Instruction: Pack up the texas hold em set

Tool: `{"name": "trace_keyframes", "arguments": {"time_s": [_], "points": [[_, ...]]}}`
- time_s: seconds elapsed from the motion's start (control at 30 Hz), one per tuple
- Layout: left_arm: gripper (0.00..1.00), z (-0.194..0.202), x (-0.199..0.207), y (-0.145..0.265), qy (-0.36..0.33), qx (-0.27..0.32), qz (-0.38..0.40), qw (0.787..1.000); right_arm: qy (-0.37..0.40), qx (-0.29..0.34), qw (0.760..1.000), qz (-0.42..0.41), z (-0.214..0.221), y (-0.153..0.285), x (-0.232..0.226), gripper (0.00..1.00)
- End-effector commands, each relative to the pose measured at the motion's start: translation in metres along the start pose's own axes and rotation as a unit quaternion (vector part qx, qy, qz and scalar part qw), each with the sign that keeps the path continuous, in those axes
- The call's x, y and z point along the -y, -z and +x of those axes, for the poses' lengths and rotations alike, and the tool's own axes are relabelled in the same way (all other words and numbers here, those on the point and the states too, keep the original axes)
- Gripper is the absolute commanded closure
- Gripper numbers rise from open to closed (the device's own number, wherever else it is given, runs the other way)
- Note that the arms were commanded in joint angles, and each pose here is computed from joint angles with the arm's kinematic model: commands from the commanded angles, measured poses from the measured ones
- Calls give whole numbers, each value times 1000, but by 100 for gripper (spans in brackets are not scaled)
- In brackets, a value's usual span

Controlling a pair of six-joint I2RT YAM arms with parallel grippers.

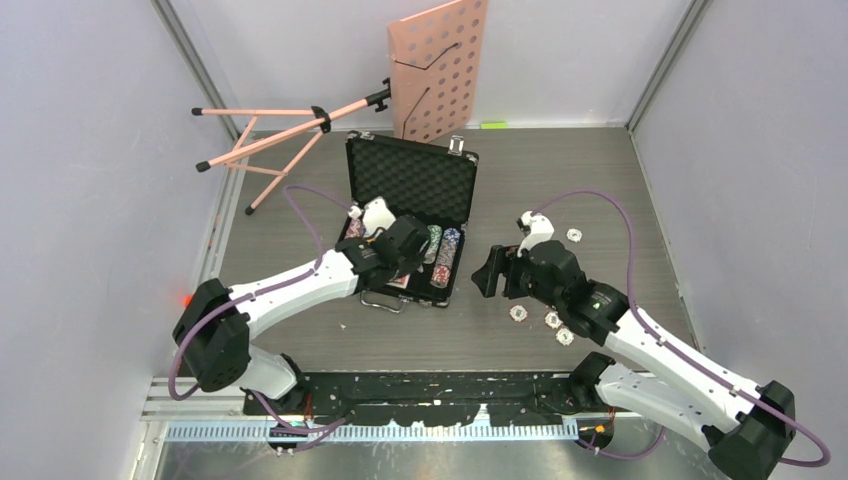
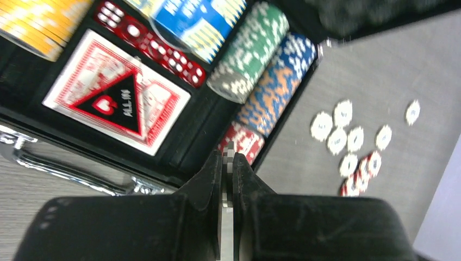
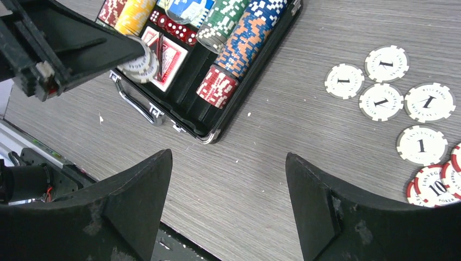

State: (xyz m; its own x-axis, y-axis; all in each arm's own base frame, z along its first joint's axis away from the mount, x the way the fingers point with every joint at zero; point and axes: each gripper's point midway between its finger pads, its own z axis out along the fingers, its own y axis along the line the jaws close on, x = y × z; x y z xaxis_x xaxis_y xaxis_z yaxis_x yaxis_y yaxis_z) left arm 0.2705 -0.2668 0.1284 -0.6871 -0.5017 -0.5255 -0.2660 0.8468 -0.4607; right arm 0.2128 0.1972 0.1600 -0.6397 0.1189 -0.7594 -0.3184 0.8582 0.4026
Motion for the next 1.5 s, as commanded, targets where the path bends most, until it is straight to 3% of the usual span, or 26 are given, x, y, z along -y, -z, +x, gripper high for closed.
{"name": "trace_keyframes", "arguments": {"time_s": [0.0,0.17,0.37,0.6,1.07,1.33,1.47], "points": [[100,-45,-14,3,92,121,-45,987,-9,47,999,-7,-18,10,-3,18],[100,-47,-30,-6,143,151,-75,975,-7,54,998,-7,-18,13,-1,18],[100,-29,-30,-21,184,121,-118,968,-8,74,997,5,-24,16,5,19],[100,-8,-21,-40,218,96,-136,962,-10,94,987,132,-30,23,51,22],[100,9,-11,-73,255,93,-134,953,-4,88,988,127,-22,27,54,22],[81,-1,-8,-69,256,109,-120,953,-2,78,989,123,-19,23,52,23],[79,-4,-10,-63,260,112,-117,952,-1,73,990,125,-18,21,52,23]]}}
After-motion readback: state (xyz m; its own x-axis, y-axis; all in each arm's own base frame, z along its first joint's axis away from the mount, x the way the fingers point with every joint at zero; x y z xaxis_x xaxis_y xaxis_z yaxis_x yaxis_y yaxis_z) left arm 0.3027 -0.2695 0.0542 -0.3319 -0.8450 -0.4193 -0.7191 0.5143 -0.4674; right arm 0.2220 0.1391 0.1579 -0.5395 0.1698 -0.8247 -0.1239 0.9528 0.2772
